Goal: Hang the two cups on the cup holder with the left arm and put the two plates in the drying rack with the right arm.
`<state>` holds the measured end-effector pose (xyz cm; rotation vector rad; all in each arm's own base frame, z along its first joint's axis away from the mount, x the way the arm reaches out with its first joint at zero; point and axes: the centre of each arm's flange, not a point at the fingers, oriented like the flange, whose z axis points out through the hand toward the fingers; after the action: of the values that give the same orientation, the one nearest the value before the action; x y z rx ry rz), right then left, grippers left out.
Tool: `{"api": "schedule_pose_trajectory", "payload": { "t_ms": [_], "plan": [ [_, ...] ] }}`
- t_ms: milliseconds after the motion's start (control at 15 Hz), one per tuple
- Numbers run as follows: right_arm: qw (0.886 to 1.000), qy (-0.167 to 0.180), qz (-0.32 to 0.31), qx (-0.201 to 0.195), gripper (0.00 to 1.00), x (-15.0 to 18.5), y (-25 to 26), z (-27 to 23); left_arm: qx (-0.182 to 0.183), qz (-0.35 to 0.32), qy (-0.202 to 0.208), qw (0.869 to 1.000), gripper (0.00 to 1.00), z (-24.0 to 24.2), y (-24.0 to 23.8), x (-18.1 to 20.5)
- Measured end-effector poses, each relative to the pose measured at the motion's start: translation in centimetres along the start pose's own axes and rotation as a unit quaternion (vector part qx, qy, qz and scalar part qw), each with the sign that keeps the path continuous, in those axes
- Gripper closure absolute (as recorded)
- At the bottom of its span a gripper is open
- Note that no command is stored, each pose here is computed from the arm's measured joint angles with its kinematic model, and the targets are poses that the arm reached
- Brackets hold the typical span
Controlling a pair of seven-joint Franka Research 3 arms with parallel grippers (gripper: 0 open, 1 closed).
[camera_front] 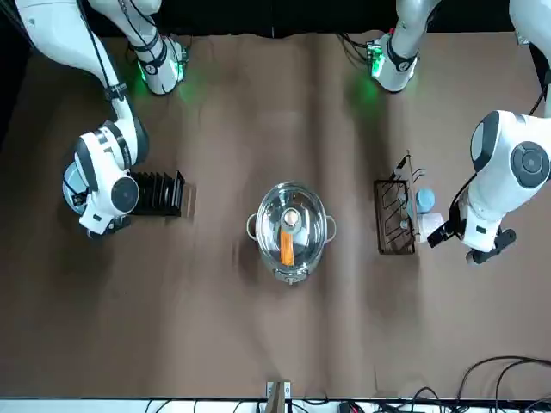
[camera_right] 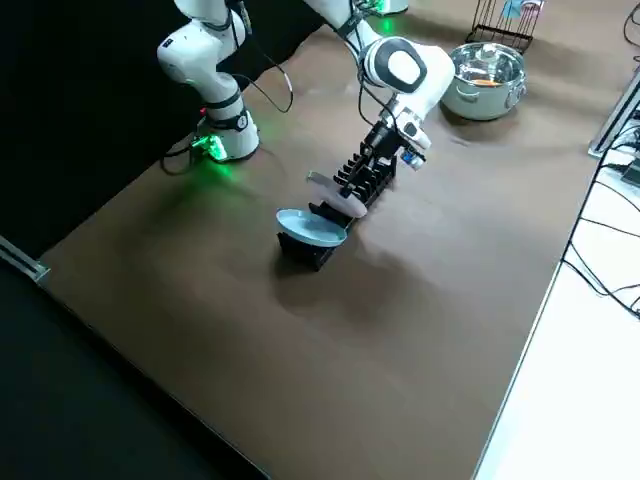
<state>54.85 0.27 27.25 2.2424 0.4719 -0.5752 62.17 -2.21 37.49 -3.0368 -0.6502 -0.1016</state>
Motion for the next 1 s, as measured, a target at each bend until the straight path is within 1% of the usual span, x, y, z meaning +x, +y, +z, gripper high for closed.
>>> {"api": "schedule_pose_trajectory", "payload": {
  "t_ms": [200,333,400,467,533,600,733,800,867,1000],
  "plan": [
    [1.000,-0.002,-0.003,-0.004,0.96,0.5,-0.6,0.5,-0.003,0.001,0.008,1.000,0.00,-0.7,0.0,0.5],
    [1.000,-0.004,-0.005,-0.004,0.89,0.7,-0.9,0.7,-0.003,0.018,0.014,1.000,0.00,-2.0,-0.1,1.3],
    [1.000,-0.004,-0.005,-0.004,0.89,0.7,-1.0,0.7,0.002,0.039,0.011,0.999,0.00,-2.8,-0.3,1.6],
    [1.000,-0.004,-0.005,-0.003,0.84,0.8,-1.0,0.8,0.010,0.069,0.005,0.998,0.00,-3.8,-0.4,1.9],
    [1.000,-0.003,-0.003,-0.003,0.67,0.9,-0.9,0.6,0.025,0.135,-0.012,0.990,0.00,-6.0,-0.2,2.2],
    [1.000,0.000,-0.001,-0.004,0.58,1.0,-0.7,0.4,0.031,0.162,-0.020,0.986,0.00,-6.9,0.0,2.2],
    [1.000,0.008,0.004,-0.003,0.57,1.2,-0.3,-0.4,0.038,0.190,-0.030,0.981,0.00,-8.5,0.9,1.9],
    [1.000,0.012,0.009,0.004,0.57,1.3,-0.1,-0.9,0.041,0.197,-0.032,0.979,0.00,-9.2,1.6,1.6],
    [1.000,0.017,0.017,0.021,0.57,1.4,0.3,-1.6,0.043,0.203,-0.035,0.978,0.00,-9.9,2.2,1.3],
    [0.997,0.029,0.025,0.067,0.57,1.5,1.2,-3.5,0.044,0.210,-0.032,0.976,0.00,-11.1,3.4,0.9]
  ]
}}
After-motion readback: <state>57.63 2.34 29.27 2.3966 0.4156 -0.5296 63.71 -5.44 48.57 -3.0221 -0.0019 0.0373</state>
